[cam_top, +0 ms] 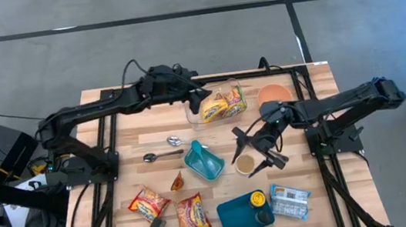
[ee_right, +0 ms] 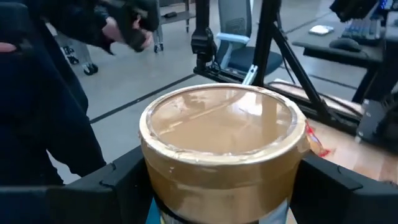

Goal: Pick & Place Food Item
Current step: Put the golden seasoning bottle into the blue bin

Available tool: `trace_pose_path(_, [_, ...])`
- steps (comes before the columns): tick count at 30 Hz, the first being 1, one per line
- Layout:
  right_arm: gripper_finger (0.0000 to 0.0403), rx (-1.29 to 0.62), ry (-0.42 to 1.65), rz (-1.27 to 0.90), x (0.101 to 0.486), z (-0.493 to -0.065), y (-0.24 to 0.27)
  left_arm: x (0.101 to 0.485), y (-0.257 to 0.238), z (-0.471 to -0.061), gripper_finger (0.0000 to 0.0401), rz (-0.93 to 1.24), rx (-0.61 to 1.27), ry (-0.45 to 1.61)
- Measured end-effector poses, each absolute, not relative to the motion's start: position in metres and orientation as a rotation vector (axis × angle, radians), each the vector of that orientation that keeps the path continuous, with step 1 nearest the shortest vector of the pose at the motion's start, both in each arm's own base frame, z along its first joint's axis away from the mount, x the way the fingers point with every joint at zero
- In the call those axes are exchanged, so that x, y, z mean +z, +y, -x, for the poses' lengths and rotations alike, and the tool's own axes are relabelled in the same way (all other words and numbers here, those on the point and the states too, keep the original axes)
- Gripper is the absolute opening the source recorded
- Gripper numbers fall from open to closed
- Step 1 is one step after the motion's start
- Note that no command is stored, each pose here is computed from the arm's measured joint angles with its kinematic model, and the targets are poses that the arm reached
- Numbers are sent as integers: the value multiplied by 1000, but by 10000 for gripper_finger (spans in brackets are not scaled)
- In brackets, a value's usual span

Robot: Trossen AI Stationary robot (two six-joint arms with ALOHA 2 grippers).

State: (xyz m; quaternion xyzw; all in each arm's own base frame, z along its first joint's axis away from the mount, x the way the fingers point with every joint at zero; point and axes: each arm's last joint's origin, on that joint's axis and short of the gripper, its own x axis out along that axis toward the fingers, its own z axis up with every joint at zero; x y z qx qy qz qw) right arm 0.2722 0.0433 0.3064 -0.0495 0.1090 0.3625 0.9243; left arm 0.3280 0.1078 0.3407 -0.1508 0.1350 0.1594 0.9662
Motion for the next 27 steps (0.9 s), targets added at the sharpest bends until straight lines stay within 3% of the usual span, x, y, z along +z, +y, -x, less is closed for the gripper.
trace_pose_path(12, [291, 798, 193, 151, 287, -295, 61, 391, 86, -261, 222, 280, 327, 258])
trace_pose_path(27, [291, 905, 220, 212, 246, -318, 96, 426, 71, -216, 222, 262, 311, 106])
